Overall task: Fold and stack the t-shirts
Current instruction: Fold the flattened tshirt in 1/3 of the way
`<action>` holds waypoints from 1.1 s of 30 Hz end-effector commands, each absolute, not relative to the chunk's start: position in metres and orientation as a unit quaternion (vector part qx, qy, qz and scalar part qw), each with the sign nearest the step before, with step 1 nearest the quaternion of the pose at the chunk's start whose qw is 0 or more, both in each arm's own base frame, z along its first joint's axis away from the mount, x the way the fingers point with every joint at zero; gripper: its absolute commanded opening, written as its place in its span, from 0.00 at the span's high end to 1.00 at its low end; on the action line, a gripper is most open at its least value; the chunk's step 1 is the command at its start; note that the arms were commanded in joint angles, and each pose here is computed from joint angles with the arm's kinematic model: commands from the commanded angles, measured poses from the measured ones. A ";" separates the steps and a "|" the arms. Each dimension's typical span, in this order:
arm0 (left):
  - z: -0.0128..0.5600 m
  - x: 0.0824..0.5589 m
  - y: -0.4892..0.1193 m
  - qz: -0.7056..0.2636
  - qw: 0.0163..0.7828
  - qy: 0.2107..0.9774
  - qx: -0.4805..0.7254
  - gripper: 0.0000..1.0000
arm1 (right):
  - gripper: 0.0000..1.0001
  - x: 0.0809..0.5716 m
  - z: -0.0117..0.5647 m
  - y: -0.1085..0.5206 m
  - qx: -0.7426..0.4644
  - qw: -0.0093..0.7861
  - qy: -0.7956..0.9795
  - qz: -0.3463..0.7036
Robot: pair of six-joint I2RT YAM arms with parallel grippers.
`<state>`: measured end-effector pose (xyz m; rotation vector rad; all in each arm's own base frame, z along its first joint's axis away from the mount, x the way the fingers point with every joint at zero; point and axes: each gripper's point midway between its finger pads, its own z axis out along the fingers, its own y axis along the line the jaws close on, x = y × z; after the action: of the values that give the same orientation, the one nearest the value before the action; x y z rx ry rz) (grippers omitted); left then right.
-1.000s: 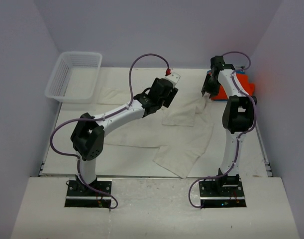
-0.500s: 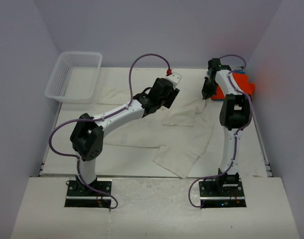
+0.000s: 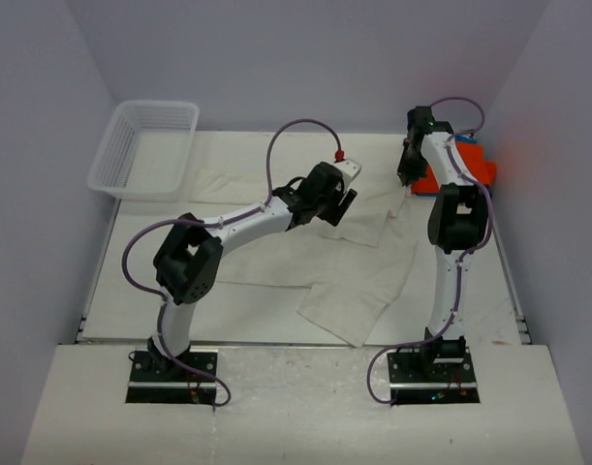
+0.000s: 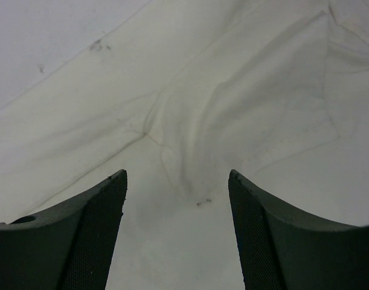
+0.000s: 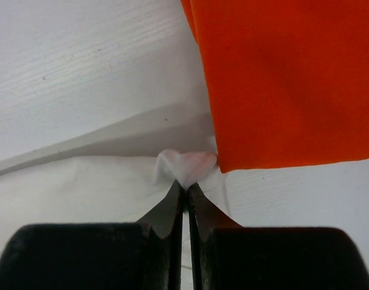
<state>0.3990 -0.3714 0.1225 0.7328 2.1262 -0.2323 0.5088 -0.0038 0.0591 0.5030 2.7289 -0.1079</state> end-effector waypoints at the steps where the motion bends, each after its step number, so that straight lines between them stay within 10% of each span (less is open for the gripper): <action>1: 0.132 0.385 -0.409 -0.193 0.411 0.833 0.317 0.31 | 0.99 0.524 0.098 -0.017 0.178 0.234 0.954 -0.055; 10: 0.136 0.359 -0.427 -0.243 0.392 0.814 0.353 0.31 | 0.86 0.541 0.080 -0.019 0.166 0.234 0.956 -0.058; 17: 0.128 0.351 -0.420 -0.229 0.390 0.819 0.353 0.30 | 0.53 0.544 0.100 -0.035 0.177 0.268 0.945 -0.058; 33: 0.147 0.391 -0.397 -0.137 0.426 0.833 0.324 0.27 | 0.41 0.465 0.115 0.039 0.139 0.242 0.960 0.026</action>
<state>0.3704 -0.3989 0.1113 0.8389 2.1516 -0.3793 0.4765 0.0315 0.1172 0.3694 2.6096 0.0205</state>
